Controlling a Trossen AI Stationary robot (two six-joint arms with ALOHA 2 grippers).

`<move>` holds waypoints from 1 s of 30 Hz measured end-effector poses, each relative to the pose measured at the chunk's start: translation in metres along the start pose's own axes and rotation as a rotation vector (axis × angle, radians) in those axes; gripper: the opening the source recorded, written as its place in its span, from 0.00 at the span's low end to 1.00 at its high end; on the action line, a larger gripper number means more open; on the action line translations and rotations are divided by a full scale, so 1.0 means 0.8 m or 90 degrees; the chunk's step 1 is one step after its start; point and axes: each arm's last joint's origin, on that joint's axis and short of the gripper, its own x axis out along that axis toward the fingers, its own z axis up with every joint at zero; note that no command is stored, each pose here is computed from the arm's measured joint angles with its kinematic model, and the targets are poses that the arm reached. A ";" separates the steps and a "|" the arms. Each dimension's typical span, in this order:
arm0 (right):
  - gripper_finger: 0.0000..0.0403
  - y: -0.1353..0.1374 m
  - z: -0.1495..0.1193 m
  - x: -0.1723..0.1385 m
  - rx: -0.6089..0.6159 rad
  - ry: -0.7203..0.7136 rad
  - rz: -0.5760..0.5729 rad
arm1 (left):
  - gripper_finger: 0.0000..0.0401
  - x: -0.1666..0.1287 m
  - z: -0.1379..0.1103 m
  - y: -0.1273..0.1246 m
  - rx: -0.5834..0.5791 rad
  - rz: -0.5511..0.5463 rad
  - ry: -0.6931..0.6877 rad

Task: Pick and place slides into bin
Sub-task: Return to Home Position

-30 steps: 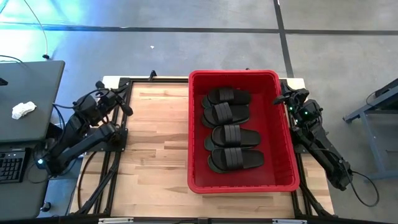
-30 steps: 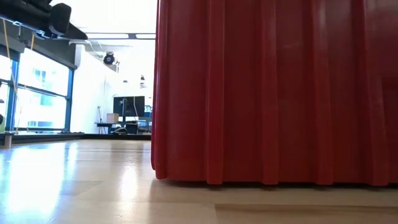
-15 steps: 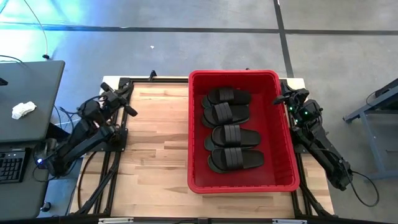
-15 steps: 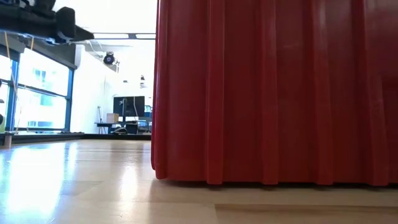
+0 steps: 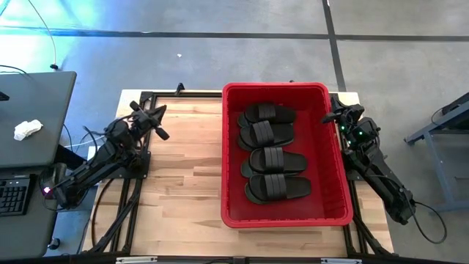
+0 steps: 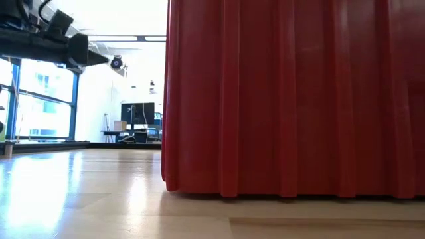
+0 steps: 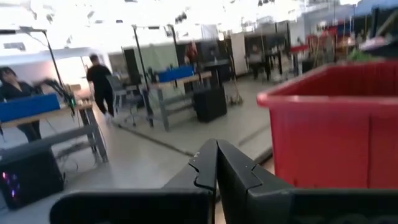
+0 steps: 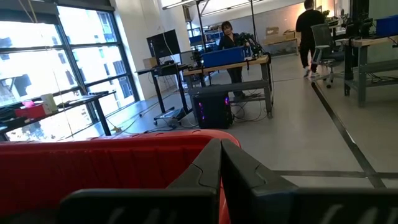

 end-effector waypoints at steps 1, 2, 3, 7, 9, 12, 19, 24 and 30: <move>0.00 0.000 0.000 0.000 0.000 0.000 0.000 | 0.00 0.000 -0.002 0.000 0.001 -0.002 0.012; 0.00 0.000 0.000 0.000 0.000 0.000 0.000 | 0.00 0.000 -0.005 -0.001 0.003 -0.004 0.024; 0.00 0.000 0.000 0.000 0.000 0.000 0.000 | 0.00 0.000 -0.007 -0.001 0.004 -0.007 0.035; 0.00 0.000 0.000 0.000 0.000 0.000 0.000 | 0.00 -0.001 -0.015 -0.003 0.008 -0.014 0.077; 0.00 0.000 0.000 0.000 0.000 0.000 0.000 | 0.00 -0.001 -0.018 -0.003 0.010 -0.017 0.093; 0.00 0.000 0.000 0.000 0.000 0.000 0.000 | 0.00 -0.002 -0.021 -0.004 0.012 -0.020 0.109; 0.00 0.000 0.000 0.000 0.000 0.001 0.000 | 0.01 -0.003 -0.026 -0.004 0.016 -0.025 0.136; 0.00 0.000 0.000 0.000 0.000 0.001 0.000 | 0.00 -0.003 -0.026 -0.004 0.016 -0.025 0.134; 0.00 0.000 0.000 0.000 0.000 0.001 0.000 | 0.01 -0.003 -0.025 -0.004 0.016 -0.025 0.134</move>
